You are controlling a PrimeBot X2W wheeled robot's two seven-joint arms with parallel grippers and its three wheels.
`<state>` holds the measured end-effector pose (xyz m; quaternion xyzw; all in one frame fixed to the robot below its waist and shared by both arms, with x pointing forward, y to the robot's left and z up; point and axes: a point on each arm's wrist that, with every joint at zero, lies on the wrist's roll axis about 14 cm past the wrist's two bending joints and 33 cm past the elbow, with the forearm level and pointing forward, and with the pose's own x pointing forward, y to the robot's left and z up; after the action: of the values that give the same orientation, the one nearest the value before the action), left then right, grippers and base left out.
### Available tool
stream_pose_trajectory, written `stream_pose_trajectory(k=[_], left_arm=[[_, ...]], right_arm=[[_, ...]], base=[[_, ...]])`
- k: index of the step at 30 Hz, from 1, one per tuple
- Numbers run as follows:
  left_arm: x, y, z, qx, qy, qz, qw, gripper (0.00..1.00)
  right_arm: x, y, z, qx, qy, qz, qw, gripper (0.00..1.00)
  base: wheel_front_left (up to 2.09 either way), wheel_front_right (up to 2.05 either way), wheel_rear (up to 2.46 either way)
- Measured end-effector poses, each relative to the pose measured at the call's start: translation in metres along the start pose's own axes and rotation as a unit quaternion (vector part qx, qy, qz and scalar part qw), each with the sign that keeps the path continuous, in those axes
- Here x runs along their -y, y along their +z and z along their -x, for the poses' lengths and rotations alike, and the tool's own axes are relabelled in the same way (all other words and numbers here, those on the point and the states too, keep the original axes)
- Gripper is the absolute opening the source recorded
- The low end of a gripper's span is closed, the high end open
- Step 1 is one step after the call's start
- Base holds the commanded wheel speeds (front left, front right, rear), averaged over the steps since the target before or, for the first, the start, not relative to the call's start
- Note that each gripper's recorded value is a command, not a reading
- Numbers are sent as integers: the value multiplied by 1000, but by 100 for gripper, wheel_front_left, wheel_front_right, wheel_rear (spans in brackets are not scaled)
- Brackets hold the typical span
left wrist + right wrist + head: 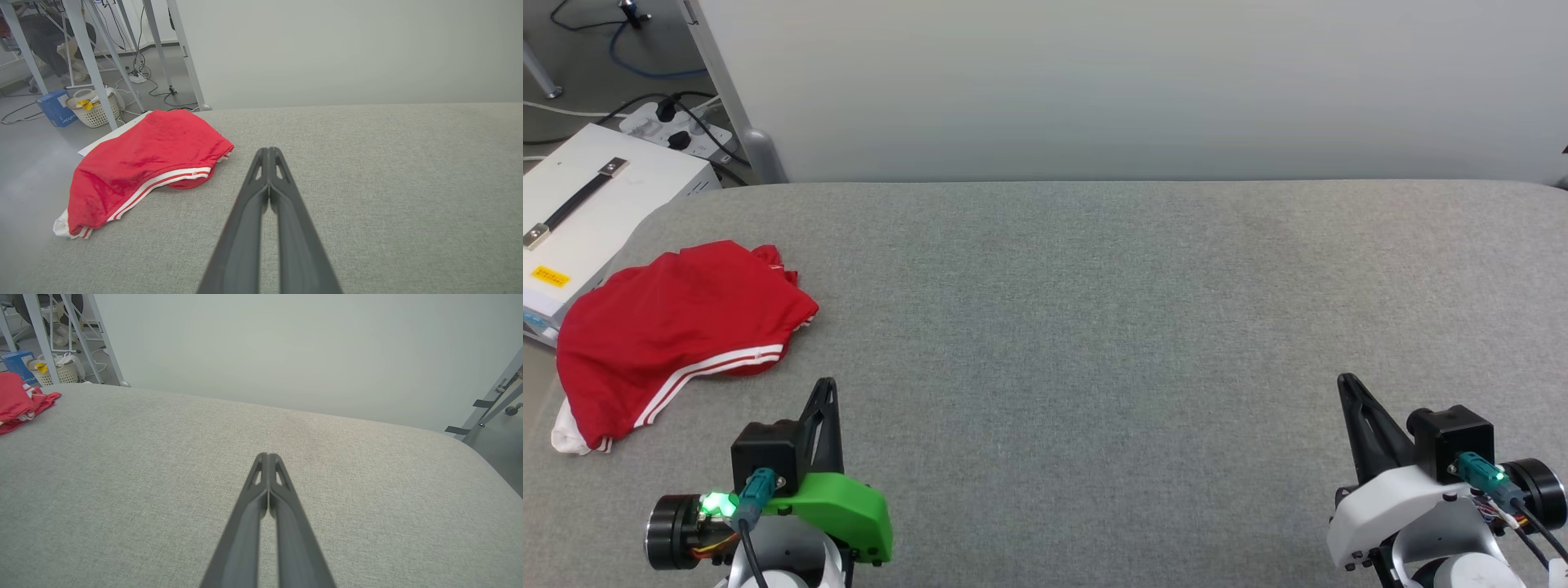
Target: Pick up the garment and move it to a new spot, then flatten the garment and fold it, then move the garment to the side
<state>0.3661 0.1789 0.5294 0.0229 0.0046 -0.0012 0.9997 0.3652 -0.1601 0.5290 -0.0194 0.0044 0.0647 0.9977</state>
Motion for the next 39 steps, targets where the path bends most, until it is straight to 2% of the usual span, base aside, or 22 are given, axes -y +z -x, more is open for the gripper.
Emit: stream_pose_trajectory(k=[30,31,39], left_arm=[[0,0,0,0,0,0,1000,0],[0,0,0,0,0,0,1000,100],[0,-2,0,-2,0,5,1000,100]], right_arm=[[0,0,0,0,0,0,1000,0],[0,0,0,0,0,0,1000,100],[1,-1,0,0,-2,-4,1000,100]], base=[[0,0,0],[0,0,0],[0,0,0]])
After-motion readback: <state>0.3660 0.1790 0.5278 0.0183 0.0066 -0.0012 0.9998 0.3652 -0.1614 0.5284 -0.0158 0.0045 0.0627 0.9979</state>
